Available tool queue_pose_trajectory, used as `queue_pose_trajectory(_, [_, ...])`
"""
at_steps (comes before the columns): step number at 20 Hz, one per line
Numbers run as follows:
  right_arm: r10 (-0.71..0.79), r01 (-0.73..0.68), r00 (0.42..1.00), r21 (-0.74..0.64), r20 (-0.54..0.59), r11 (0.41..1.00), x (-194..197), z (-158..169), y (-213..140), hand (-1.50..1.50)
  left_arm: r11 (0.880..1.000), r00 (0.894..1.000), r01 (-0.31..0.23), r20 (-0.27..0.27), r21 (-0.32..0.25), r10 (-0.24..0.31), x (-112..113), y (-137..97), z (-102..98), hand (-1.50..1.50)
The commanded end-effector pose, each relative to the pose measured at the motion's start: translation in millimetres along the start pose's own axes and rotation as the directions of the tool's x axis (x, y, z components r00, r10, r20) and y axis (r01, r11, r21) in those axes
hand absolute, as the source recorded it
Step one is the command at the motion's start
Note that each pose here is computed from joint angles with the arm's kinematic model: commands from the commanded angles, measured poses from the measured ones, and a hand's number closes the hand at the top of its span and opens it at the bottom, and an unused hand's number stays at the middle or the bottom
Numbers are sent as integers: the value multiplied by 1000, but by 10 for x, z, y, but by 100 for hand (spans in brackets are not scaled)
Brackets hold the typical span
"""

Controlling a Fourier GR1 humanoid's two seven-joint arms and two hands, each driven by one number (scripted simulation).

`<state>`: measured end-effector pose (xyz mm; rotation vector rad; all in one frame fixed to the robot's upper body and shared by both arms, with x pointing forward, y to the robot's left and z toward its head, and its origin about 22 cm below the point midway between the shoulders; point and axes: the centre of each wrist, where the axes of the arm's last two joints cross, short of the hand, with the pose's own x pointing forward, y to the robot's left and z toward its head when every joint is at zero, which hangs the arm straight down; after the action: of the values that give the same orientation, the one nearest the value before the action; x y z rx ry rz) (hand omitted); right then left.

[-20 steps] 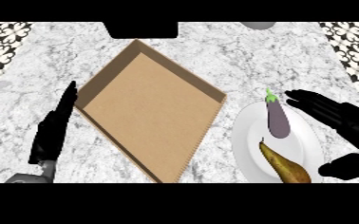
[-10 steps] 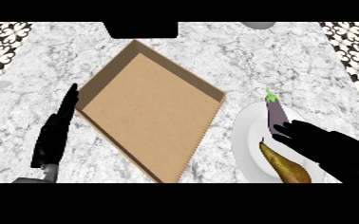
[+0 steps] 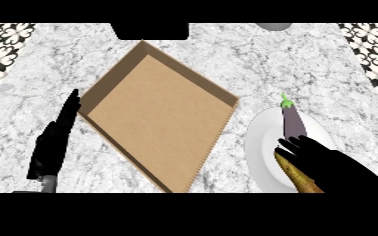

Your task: Pick the pear from the plate and place it in the cardboard box

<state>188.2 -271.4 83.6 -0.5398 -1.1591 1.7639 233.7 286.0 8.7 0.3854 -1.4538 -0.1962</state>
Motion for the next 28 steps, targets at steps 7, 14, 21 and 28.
queue_pose_trajectory(7, [29,-28,998,24,-49,999,-284,-64,378,-150,1000,1000,1,-13,-13,-1,41,135,77,0])
queue_pose_trajectory(14, [12,-12,999,-8,-48,1000,-271,-254,166,-150,1000,1000,3,5,-14,-3,-77,-40,-113,0])
queue_pose_trajectory(21, [-1,1,999,4,-46,1000,-243,-155,462,-150,1000,1000,-5,-8,-2,5,-226,42,-20,0])
queue_pose_trajectory(28, [-3,4,999,9,-51,1000,-74,-339,615,-150,1000,1000,0,-2,-5,0,36,45,35,0])
